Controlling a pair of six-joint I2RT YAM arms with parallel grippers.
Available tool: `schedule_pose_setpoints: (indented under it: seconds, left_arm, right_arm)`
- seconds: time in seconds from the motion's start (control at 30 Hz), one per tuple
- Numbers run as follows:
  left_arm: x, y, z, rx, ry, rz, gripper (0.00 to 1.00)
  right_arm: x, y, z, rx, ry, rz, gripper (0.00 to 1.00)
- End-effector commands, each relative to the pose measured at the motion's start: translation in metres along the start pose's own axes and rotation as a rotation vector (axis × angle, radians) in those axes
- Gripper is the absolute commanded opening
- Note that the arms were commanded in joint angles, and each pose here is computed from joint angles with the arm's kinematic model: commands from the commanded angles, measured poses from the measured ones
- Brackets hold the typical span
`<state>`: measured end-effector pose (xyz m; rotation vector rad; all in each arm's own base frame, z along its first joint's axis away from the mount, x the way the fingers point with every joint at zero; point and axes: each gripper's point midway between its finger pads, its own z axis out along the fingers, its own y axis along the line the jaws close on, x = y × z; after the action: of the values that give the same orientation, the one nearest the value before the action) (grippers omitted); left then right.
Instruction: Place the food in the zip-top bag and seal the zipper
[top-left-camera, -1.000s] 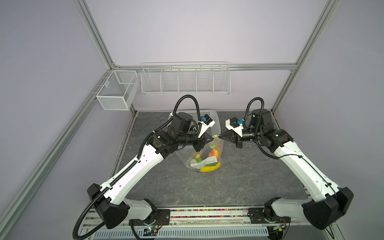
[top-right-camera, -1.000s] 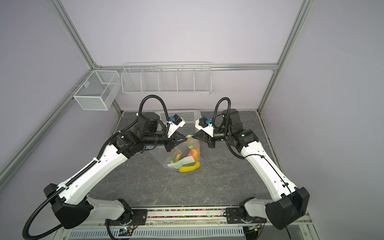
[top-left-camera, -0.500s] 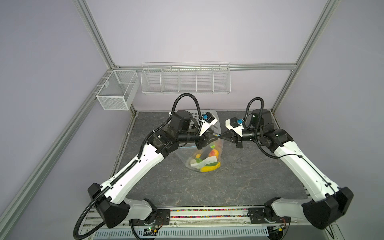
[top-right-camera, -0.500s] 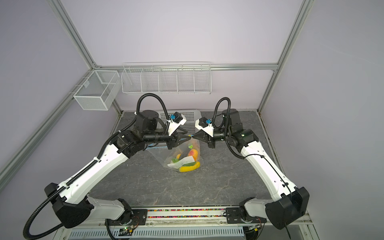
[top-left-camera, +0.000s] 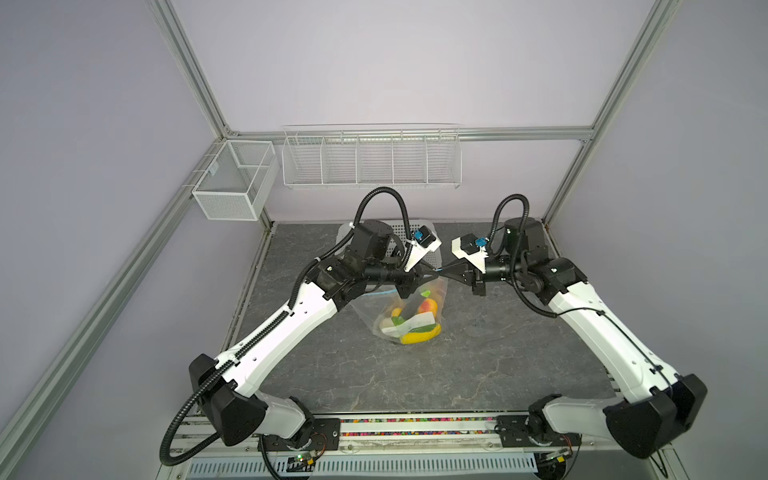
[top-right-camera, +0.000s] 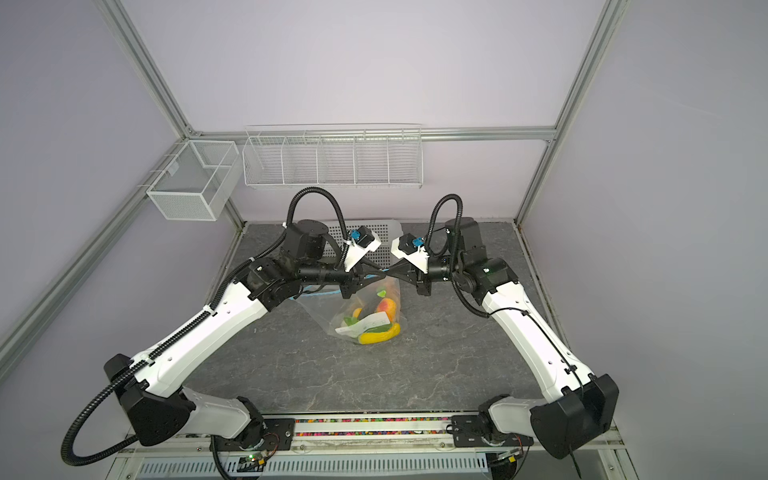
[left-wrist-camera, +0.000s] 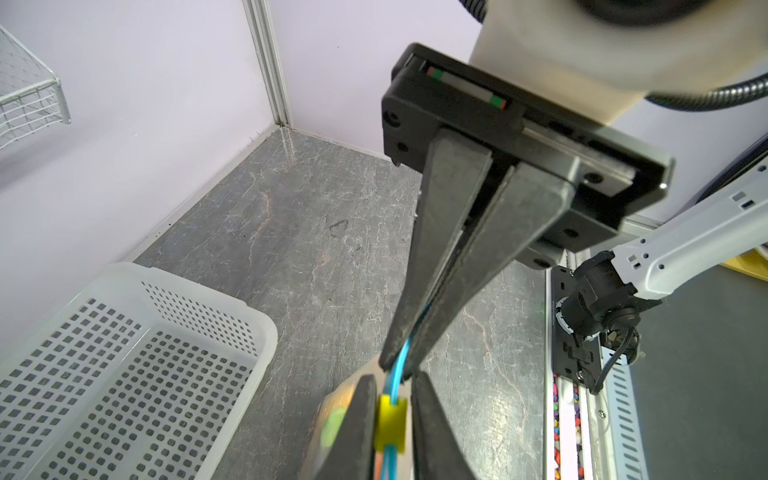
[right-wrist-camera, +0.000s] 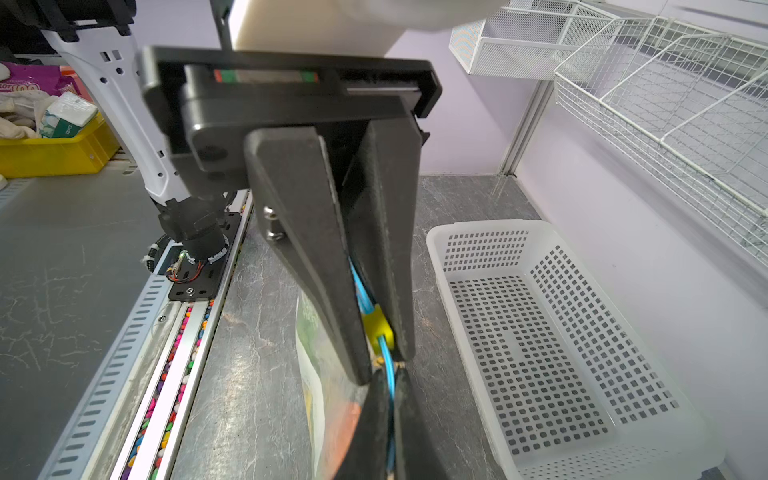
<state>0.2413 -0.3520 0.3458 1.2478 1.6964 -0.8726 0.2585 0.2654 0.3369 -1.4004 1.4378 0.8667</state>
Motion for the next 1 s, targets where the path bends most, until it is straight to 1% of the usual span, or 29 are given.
schedule_pose_setpoints:
  seconds: [0.0,0.13,0.5,0.97]
  left_arm:
    - [-0.015,-0.001,-0.007,-0.008,-0.037,0.031,0.13]
    - [-0.016,-0.001,-0.010,-0.017,-0.041,0.031,0.08]
    - [-0.003,0.001,-0.019,-0.065,-0.008,0.025,0.08]
    - [0.012,0.003,-0.036,-0.132,0.034,0.028,0.08]
  right_arm:
    - [-0.007,0.002,-0.001,-0.023,-0.025,-0.017,0.07]
    - [-0.008,0.002,-0.001,-0.023,-0.025,-0.018,0.07]
    - [-0.005,-0.001,0.000,-0.002,-0.015,-0.009,0.07]
    - [-0.002,-0.015,-0.004,0.099,-0.006,0.000,0.06]
